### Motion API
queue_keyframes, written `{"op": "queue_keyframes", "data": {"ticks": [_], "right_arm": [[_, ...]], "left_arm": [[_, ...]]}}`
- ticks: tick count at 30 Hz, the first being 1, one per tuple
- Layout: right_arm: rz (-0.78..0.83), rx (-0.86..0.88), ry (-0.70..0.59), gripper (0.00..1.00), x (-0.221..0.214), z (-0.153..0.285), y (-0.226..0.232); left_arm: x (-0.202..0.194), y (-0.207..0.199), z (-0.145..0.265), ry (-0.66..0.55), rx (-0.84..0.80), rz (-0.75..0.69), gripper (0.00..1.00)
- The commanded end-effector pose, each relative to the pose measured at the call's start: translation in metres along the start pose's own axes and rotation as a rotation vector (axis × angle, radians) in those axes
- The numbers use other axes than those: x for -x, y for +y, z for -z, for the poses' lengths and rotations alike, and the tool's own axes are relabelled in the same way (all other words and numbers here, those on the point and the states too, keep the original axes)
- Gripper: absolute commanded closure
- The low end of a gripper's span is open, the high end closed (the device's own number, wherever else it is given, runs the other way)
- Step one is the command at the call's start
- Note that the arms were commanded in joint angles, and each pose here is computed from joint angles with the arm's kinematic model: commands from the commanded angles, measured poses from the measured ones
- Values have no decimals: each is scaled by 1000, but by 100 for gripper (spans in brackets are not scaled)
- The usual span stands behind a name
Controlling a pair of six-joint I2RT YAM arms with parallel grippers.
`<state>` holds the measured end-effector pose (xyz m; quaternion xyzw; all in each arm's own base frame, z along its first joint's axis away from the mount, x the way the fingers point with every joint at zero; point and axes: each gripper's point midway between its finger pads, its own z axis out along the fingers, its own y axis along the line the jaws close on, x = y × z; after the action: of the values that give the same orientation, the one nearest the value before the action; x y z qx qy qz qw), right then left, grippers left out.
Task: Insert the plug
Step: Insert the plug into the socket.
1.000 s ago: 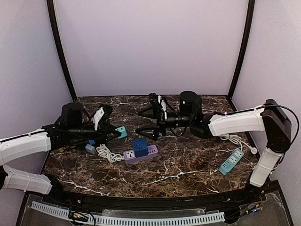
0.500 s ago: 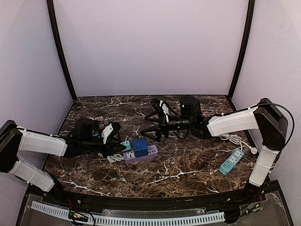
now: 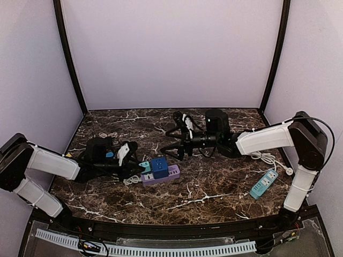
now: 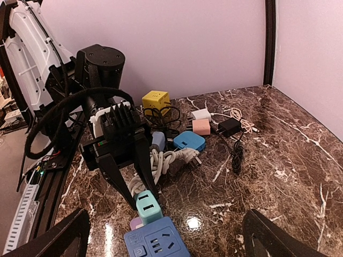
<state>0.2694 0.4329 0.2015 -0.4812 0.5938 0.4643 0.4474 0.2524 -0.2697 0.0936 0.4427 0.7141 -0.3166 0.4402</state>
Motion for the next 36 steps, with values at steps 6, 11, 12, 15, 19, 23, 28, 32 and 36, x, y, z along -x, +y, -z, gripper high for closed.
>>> {"op": "queue_keyframes", "data": {"ticks": [6, 11, 12, 15, 19, 23, 28, 32, 36], "right_arm": [[-20, -8, 12, 1, -8, -2, -7], [-16, -16, 16, 1, -9, -1, -6], [-16, -17, 15, 1, -9, 0, -6], [-15, -17, 15, 1, -9, 0, -6], [-15, -17, 17, 1, -8, 1, -6], [-11, -20, 25, 1, -9, 2, -5], [-23, -14, 34, 1, -10, -2, -7], [-35, -14, 35, 1, -10, -1, -6], [-46, -28, 52, 1, -15, 0, -7]], "left_arm": [[-15, -6, -3, 30, -40, 10, 99], [-41, -5, -6, 129, -39, 17, 99], [-42, -3, -7, 132, -29, 10, 99], [-40, 2, -9, 134, -12, -20, 99], [-41, 15, -10, 155, 41, -60, 99], [-37, 25, -3, 149, 80, -26, 99], [-49, 12, -2, 170, 25, 12, 99], [-70, -11, -7, 243, -56, 90, 99], [-94, -43, -12, 347, -145, 105, 99]]}}
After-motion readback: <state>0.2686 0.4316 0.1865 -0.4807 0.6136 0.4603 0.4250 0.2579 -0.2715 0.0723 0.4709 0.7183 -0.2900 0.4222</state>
